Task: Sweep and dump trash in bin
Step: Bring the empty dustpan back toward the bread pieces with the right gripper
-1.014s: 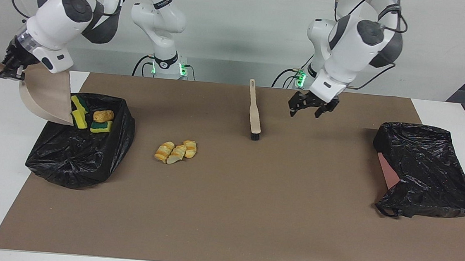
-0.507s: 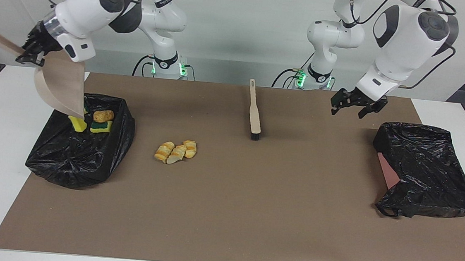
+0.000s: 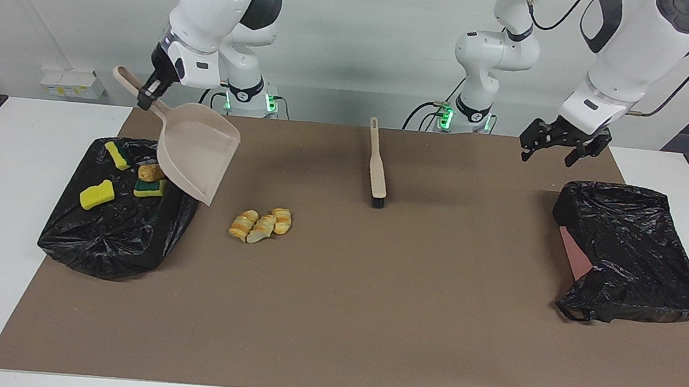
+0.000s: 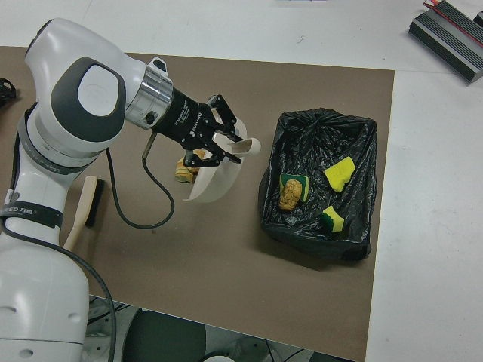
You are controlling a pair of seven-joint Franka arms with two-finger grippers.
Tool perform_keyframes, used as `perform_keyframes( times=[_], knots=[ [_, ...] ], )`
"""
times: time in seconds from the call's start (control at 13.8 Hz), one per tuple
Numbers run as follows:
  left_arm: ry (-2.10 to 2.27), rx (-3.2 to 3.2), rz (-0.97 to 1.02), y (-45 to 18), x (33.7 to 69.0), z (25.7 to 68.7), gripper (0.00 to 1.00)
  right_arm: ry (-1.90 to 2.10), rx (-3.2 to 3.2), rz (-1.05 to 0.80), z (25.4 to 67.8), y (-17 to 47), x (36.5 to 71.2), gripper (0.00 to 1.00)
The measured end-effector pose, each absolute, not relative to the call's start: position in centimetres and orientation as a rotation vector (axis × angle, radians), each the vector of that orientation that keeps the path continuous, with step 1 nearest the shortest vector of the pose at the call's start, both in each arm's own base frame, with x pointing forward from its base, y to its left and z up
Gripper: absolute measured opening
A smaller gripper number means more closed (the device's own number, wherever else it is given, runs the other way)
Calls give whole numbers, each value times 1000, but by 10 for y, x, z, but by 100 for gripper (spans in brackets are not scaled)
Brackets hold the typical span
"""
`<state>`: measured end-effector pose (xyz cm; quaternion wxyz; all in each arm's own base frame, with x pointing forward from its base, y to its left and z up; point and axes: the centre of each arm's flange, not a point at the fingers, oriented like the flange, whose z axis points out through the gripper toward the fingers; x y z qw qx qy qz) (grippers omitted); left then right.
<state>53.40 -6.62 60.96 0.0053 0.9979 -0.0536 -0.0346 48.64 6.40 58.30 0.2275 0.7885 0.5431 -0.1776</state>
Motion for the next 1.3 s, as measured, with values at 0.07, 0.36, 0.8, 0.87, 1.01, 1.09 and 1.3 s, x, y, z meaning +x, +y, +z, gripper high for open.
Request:
perform_keyframes(
  times=[0.07, 0.36, 0.8, 0.87, 1.01, 1.09, 1.3],
  knots=[
    [-176, 3146, -114, -64, 534, 616, 100, 1408, 2285, -419, 577, 77, 487, 32],
    [-215, 3174, -93, -63, 539, 625, 100, 1008, 2668, -180, 528, 174, 497, 32],
    [-220, 3173, -58, -65, 543, 624, 100, 348, 2980, -32, 461, 292, 526, 32],
    [-220, 3173, -58, -65, 543, 624, 100, 278, 3001, -20, 457, 305, 534, 32],
    [-221, 3173, -58, -65, 543, 624, 100, 196, 3040, 13, 452, 329, 553, 32],
    [-223, 3173, -57, -66, 543, 624, 100, 150, 3064, 29, 447, 346, 564, 32],
    [-228, 3173, -58, -67, 543, 624, 100, 65, 3118, 65, 419, 398, 579, 32]
  ],
)
